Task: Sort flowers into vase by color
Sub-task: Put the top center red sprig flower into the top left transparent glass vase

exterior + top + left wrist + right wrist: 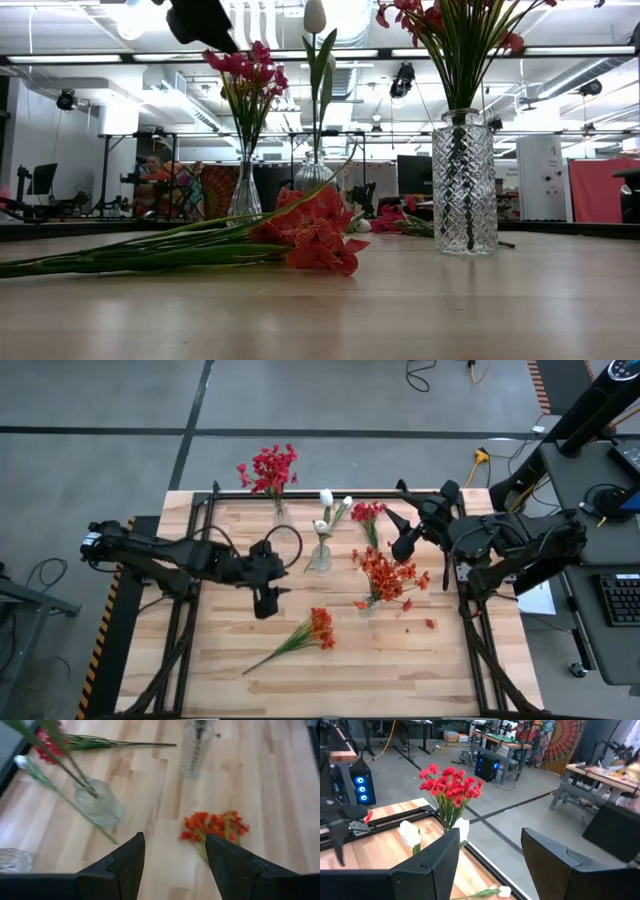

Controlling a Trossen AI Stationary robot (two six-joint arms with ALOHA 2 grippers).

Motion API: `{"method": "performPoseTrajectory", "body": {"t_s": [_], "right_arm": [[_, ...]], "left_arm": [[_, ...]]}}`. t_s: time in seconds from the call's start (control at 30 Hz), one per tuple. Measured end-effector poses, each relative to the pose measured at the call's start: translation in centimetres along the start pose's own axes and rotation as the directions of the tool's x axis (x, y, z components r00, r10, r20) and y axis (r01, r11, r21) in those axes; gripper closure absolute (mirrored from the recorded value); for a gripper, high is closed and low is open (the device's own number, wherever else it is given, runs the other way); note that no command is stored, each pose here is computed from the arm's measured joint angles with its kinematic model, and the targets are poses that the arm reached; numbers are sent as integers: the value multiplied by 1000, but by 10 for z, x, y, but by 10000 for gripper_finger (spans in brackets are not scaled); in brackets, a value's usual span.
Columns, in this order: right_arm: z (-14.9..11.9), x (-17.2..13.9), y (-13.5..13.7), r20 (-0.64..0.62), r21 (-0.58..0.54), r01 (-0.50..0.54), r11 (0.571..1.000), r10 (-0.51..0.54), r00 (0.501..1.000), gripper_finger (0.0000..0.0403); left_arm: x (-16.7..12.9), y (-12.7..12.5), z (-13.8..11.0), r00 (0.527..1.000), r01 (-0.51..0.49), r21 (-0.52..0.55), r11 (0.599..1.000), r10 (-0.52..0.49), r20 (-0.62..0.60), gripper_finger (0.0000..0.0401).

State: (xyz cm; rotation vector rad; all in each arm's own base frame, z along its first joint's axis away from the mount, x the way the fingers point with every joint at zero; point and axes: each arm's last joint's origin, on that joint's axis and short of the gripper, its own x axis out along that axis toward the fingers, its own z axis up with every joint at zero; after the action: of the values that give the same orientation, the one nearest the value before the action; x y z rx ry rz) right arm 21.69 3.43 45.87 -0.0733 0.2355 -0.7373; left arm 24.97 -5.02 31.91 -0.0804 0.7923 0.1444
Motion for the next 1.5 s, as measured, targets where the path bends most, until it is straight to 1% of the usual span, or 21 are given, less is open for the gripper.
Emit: {"method": "performPoseTrajectory", "body": {"t_s": [0.13, 0.27, 0.33, 0.5, 0.67, 0.73, 0.9, 1.0, 1.17, 1.3, 1.4, 1.5], "right_arm": [[-5, -4, -6, -35, 30, 8, 1000, -7, 999, 197], [-18, -5, -11, -123, 43, 34, 998, -28, 992, 197], [-26, -7, -14, -176, 50, 57, 997, -47, 983, 197], [-46, -13, -26, -316, 62, 142, 988, -116, 942, 197], [-59, -20, -38, -415, 53, 227, 972, -185, 891, 197], [-61, -20, -39, -433, 73, 233, 970, -180, 883, 197], [-65, -20, -37, -486, 76, 200, 977, -139, 863, 197], [-67, -18, -34, -492, 68, 210, 975, -151, 858, 197], [-69, -6, -35, -496, 54, 273, 961, -211, 842, 205], [-66, 11, -45, -499, 47, 324, 945, -259, 827, 221], [-60, 28, -55, -520, 68, 312, 948, -234, 822, 233], [-53, 49, -67, -525, 106, 256, 961, -165, 835, 243]], "left_arm": [[-1, -14, -8, 999, 38, 3, 999, -38, -16, 209], [1, -25, -19, 997, 62, -25, 998, -63, -43, 209], [3, -30, -26, 997, 56, -36, 998, -58, -57, 209], [8, -38, -43, 994, 45, -96, 994, -53, -91, 209], [18, -45, -57, 994, 73, -143, 987, -84, -74, 209], [23, -48, -62, 993, 84, -161, 983, -95, -64, 209], [39, -56, -76, 992, 97, -198, 975, -111, -66, 209], [48, -61, -83, 990, 86, -206, 975, -106, -91, 209], [55, -68, -85, 989, 83, -192, 978, -105, -109, 209], [52, -73, -81, 989, 100, -178, 979, -117, -91, 209], [48, -74, -78, 993, 84, -143, 986, -95, -69, 209], [43, -72, -76, 997, 42, -120, 992, -50, -58, 209]]}}
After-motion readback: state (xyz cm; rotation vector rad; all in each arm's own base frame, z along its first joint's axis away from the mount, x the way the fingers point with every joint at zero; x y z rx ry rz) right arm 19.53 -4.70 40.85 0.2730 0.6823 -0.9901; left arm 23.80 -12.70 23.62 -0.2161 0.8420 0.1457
